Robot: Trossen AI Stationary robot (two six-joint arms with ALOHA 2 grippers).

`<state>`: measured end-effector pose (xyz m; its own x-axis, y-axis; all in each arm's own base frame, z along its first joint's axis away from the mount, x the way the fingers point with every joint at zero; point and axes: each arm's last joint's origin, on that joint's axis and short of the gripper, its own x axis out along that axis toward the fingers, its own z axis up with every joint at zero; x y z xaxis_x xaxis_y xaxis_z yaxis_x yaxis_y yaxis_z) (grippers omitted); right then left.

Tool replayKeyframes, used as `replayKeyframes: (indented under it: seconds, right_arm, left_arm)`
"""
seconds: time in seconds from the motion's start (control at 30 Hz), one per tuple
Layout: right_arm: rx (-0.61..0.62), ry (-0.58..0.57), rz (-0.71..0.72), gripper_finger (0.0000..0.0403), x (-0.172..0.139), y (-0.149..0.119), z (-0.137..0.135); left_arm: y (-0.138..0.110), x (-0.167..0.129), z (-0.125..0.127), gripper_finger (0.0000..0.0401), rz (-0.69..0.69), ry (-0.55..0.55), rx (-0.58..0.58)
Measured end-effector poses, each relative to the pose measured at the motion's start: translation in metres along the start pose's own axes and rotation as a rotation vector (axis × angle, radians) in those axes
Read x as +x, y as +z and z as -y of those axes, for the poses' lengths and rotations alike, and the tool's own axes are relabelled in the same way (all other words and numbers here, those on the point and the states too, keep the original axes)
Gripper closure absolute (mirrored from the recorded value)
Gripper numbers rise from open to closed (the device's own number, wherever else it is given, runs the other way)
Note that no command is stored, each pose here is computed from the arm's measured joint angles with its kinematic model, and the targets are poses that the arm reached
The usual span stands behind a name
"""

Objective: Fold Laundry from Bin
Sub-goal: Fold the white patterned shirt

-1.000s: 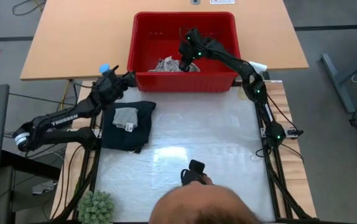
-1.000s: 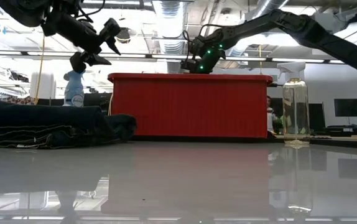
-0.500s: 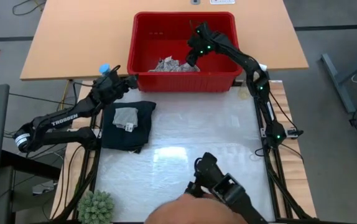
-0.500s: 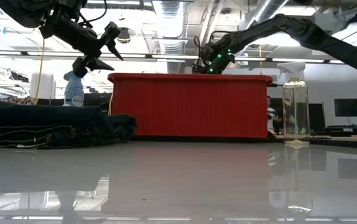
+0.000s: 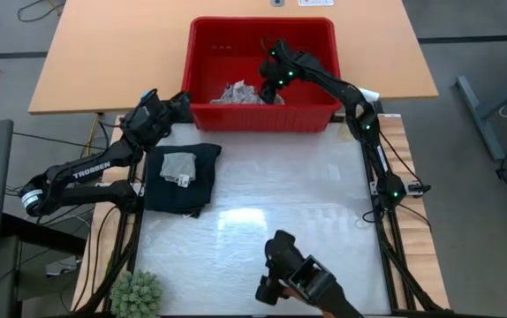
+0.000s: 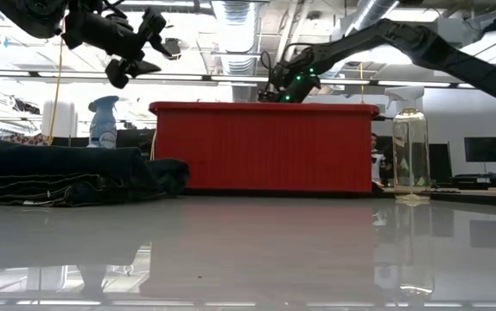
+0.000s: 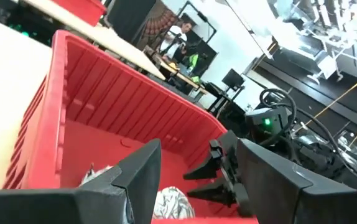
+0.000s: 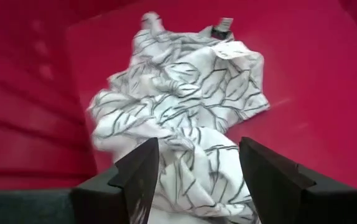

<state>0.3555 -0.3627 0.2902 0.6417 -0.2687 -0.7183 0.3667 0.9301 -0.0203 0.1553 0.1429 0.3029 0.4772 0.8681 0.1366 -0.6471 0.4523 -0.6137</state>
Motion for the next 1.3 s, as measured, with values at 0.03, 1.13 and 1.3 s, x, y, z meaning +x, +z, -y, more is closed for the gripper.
replayKeyframes:
  seconds: [0.03, 1.13, 1.3]
  right_arm:
    - [-0.013, 0.01, -0.013, 0.0154, 0.001, 0.0, -0.003]
    - [-0.26, -0.093, 0.278, 0.0154, -0.126, 0.057, -0.061]
    - [-0.248, -0.138, 0.347, 0.0154, -0.171, 0.06, -0.061]
  left_arm:
    - [0.0, 0.0, 0.0, 0.0202, 0.001, -0.006, 0.009]
    - [0.013, 0.133, 0.08, 0.0202, -0.293, -0.157, 0.482]
    - [0.0, 0.202, 0.088, 0.0202, -0.489, -0.102, 0.725]
